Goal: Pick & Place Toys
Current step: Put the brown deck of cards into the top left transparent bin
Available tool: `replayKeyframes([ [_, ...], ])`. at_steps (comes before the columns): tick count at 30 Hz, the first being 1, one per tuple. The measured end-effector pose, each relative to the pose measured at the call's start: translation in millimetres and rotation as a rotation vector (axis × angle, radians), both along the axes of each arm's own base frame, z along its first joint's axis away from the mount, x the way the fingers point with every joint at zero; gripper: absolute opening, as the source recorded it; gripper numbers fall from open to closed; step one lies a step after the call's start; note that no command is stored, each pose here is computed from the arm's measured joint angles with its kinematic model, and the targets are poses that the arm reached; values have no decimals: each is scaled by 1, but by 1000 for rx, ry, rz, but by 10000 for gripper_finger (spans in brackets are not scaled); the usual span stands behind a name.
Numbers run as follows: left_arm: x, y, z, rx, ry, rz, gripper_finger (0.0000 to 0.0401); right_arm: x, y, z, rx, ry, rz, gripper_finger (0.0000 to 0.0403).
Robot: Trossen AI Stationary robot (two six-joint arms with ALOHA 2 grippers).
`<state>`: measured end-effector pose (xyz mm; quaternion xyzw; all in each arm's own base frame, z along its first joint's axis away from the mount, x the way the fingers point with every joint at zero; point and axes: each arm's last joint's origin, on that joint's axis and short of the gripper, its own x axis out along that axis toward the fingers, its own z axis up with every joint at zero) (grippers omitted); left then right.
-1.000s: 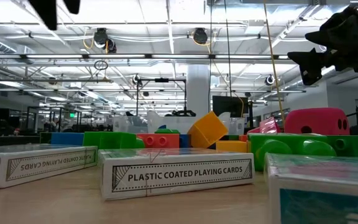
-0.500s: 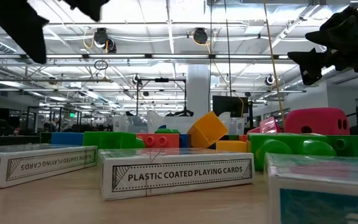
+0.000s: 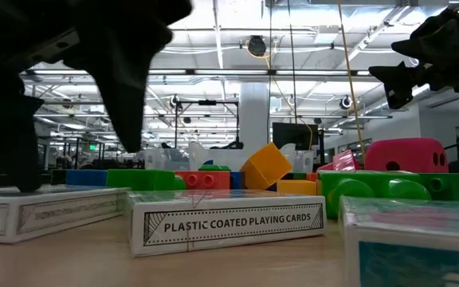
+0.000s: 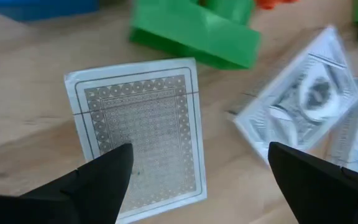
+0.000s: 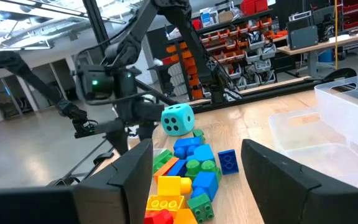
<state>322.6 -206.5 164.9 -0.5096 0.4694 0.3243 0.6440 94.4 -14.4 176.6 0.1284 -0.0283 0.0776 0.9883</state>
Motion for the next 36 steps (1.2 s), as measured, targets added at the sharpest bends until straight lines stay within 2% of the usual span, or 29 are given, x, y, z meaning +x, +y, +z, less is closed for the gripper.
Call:
replayKeyframes([
  [4,10,-5,3,67,86,-2,379,0,0,0,0,0,0,215],
  [7,12,-3,17,136,144,12,379,0,0,0,0,0,0,215],
  [11,13,-3,36,140,145,46,379,0,0,0,0,0,0,215],
  [26,8,-19,6,112,257,87,379,0,0,0,0,0,0,215],
  [36,14,-25,-23,148,288,-19,379,0,0,0,0,0,0,215],
])
